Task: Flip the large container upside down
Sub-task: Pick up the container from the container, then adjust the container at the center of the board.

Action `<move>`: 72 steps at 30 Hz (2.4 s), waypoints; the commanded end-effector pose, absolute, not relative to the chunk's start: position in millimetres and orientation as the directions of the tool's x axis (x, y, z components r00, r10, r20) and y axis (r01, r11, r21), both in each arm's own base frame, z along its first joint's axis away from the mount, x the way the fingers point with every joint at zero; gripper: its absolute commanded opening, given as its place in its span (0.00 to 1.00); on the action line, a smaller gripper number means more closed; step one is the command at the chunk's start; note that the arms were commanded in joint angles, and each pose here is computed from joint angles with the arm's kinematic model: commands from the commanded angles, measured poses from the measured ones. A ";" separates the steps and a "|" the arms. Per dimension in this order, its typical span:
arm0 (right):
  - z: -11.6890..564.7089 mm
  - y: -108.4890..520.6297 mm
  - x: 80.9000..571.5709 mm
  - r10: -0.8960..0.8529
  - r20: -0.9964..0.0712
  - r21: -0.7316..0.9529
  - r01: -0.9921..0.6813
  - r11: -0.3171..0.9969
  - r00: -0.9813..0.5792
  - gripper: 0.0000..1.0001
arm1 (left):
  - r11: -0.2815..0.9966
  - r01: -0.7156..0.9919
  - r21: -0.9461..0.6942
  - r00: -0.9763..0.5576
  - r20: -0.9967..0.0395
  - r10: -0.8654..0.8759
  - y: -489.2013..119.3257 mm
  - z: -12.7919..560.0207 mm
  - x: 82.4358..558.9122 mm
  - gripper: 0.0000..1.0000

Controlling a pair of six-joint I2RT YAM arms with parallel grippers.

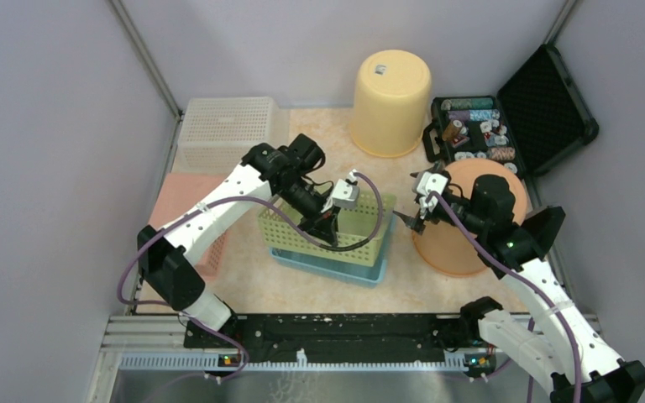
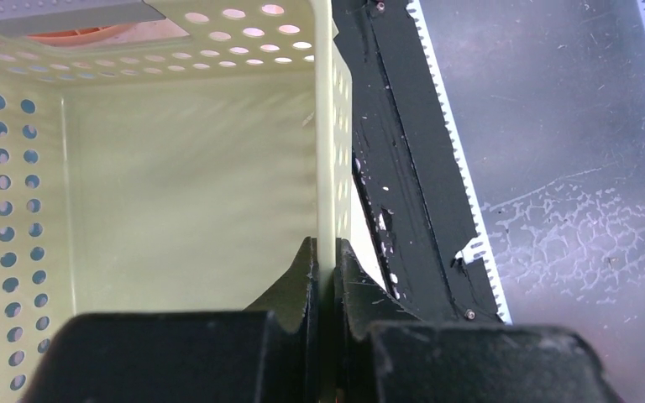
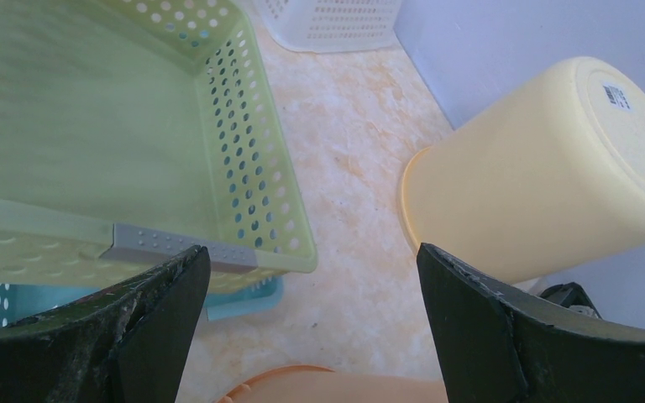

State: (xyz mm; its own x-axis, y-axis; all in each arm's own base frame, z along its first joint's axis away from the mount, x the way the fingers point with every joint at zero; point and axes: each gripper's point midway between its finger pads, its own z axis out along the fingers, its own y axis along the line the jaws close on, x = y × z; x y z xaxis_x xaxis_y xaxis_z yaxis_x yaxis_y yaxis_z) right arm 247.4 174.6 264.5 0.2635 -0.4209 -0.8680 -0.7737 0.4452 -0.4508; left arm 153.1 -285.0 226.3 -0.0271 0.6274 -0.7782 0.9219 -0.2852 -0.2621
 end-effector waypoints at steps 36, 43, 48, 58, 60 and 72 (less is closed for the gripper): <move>265.9 185.6 239.9 -0.376 -0.874 -0.448 -0.810 0.378 0.308 0.93 | -0.119 0.993 0.013 0.038 -0.976 0.213 -217.7 345.3 186.1 0.00; 268.9 196.3 244.1 -0.354 -0.884 -0.427 -0.834 0.349 0.305 0.91 | -0.006 0.997 0.076 0.075 -0.973 0.219 -210.2 355.2 199.4 0.00; 282.9 211.2 263.6 -0.345 -0.897 -0.398 -0.841 0.366 0.275 0.89 | 0.198 0.952 0.235 0.183 -0.951 0.248 -198.5 382.3 222.5 0.00; 284.4 253.7 328.5 -0.388 -0.910 -0.325 -0.837 0.440 0.149 0.82 | 0.460 0.875 0.151 0.074 -0.981 0.181 -178.3 390.0 273.2 0.00; 276.6 266.1 338.0 -0.388 -0.914 -0.301 -0.837 0.457 0.117 0.81 | 0.494 0.861 0.122 0.050 -0.986 0.157 -168.9 390.4 280.3 0.00; 205.2 305.2 370.0 -0.378 -0.911 -0.058 -0.859 0.508 -0.162 0.78 | 0.505 0.863 0.008 -0.005 -1.000 0.024 -143.7 405.8 272.2 0.00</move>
State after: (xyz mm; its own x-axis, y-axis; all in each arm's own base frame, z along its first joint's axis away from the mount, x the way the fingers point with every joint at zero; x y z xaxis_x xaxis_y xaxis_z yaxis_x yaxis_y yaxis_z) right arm 358.3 292.3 186.9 -0.1334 -0.4489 -0.8836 -0.8772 0.4684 -0.1056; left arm 287.6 -142.5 371.9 -0.1241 0.0607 -0.9904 0.8375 0.5416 -0.0717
